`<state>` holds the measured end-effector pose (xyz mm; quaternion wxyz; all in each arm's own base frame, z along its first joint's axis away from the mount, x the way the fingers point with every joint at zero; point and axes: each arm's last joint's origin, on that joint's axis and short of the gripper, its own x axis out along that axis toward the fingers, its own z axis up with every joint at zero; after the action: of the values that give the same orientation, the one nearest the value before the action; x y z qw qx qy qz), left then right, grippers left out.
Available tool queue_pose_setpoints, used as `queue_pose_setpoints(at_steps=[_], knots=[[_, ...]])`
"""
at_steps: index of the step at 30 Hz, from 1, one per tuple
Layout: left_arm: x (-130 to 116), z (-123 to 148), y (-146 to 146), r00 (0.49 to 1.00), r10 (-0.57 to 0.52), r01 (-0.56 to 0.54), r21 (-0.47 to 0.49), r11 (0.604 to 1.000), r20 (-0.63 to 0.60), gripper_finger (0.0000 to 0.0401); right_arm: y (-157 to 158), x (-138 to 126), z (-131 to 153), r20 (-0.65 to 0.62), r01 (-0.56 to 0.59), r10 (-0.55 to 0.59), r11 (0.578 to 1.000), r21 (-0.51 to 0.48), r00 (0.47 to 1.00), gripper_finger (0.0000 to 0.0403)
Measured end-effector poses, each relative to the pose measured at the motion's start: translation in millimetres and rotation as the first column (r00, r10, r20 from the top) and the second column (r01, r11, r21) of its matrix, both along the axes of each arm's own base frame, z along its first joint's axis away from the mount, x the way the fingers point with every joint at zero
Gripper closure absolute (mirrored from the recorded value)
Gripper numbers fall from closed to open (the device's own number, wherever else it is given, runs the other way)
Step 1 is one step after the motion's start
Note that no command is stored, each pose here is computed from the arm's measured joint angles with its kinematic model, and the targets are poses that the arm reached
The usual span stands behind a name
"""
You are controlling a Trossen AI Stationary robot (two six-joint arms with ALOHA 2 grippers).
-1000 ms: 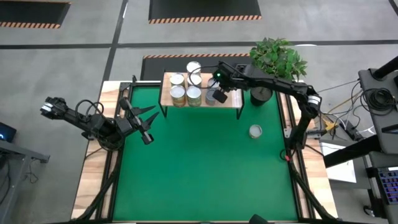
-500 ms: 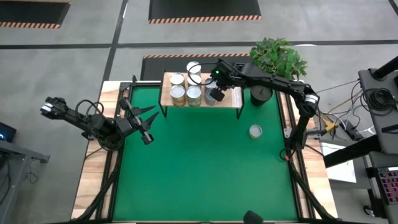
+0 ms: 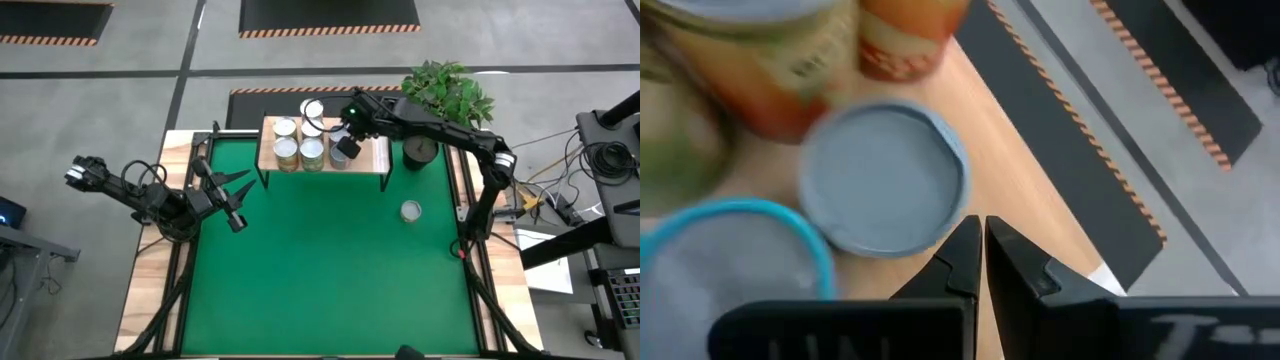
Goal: Pick and place cans onto a shelf
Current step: Put the canned mushroom on the shelf
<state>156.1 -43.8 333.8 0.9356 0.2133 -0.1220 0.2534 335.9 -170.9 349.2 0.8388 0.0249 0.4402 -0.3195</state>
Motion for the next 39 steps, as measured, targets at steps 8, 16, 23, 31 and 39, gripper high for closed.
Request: queue_pose_setpoints(at_steps=[8, 16, 23, 31, 39], knots=[[0.0, 0.0, 0.0, 1.0, 0.003, -0.003, 0.007, 1.0, -0.003, 0.031, 64.9, -7.3, 29.4, 0.013, -0.164, 0.163, 0.98, 0.109, 0.987, 0.0394], [0.3, -0.2, -0.1, 1.0, 0.001, -0.001, 0.003, 1.0, -0.003, 0.031, 132.0, -34.0, -0.2, -0.065, -0.149, 0.2, 0.876, 0.459, 0.978, 0.0394], [0.3, -0.2, -0.1, 1.0, 0.0, 0.0, 0.0, 1.0, -0.001, 0.031, 156.2, -77.4, -59.1, -0.254, 0.116, 0.041, 0.811, 0.573, 0.966, 0.0394], [0.3, -0.2, -0.1, 1.0, -0.001, 0.001, -0.004, 1.0, 0.001, 0.031, 157.4, -136.2, -109.8, -0.398, 0.409, -0.222, 0.774, 0.484, 0.89, 0.0392], [0.0, 0.4, 0.0, 1.0, -0.001, 0.001, -0.007, 1.0, 0.008, 0.031, 149.3, -147.6, -130.3, -0.281, 0.424, -0.322, 0.76, 0.493, 0.904, 0.0311]])
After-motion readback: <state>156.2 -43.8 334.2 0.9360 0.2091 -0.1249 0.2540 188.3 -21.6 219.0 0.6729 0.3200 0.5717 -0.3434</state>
